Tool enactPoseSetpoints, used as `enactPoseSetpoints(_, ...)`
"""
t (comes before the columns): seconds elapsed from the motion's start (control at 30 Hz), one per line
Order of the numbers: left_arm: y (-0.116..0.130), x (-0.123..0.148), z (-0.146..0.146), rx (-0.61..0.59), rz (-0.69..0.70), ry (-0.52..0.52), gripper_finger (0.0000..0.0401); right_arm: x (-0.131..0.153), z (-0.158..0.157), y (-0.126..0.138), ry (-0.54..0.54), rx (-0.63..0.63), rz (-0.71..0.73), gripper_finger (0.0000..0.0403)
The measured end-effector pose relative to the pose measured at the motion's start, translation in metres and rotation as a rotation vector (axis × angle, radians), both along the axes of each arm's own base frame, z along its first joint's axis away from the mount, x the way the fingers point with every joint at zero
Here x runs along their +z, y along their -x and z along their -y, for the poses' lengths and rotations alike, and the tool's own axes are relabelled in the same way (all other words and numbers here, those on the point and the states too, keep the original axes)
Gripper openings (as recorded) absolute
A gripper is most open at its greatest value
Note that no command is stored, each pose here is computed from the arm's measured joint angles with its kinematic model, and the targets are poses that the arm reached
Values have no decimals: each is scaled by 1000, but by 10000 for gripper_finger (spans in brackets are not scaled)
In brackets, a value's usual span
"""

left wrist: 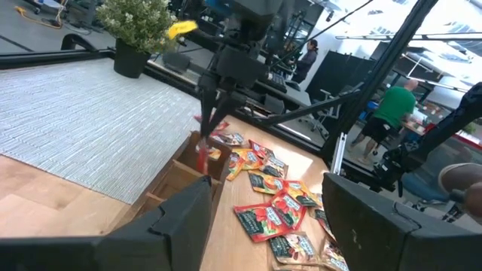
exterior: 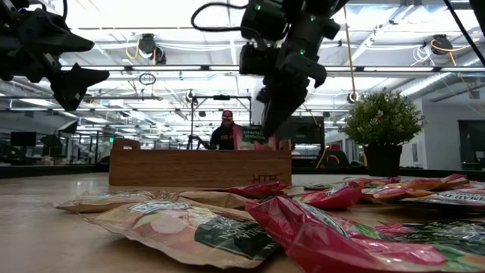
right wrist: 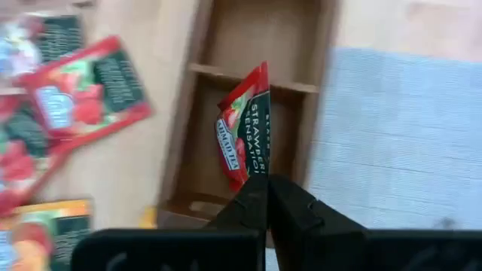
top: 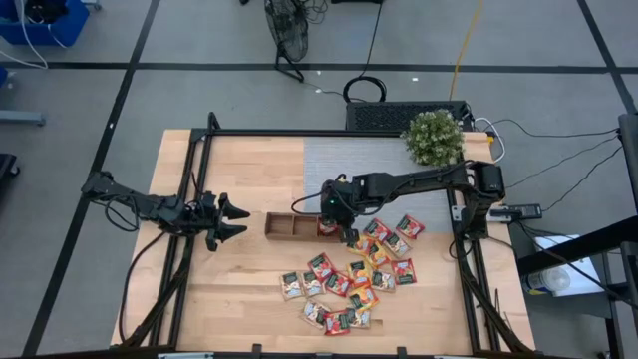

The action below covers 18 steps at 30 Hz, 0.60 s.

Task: Pick & Place Tea
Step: Put the red tea bag into the right section of the wooden organizer

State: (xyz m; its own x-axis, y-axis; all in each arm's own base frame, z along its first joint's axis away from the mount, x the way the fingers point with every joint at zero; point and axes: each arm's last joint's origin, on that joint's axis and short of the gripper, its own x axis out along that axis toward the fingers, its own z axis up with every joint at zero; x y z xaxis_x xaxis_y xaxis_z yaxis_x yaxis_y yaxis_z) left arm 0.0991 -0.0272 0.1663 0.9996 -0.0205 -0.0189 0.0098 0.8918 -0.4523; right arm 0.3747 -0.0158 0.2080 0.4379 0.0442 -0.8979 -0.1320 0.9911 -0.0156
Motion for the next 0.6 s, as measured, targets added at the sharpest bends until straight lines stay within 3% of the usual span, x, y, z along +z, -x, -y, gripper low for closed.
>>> enactPoseSetpoints(0.13, 0, 0, 0, 0, 0, 0, 250, 6, -14, 2, 131, -36, 6, 0)
enactPoseSetpoints(0.43, 0, 0, 0, 0, 0, 0, 251, 1, -45, 6, 317, -144, 36, 0)
enactPoseSetpoints(0.6, 0, 0, 0, 0, 0, 0, 251, -13, -52, 11, 335, -231, 66, 0)
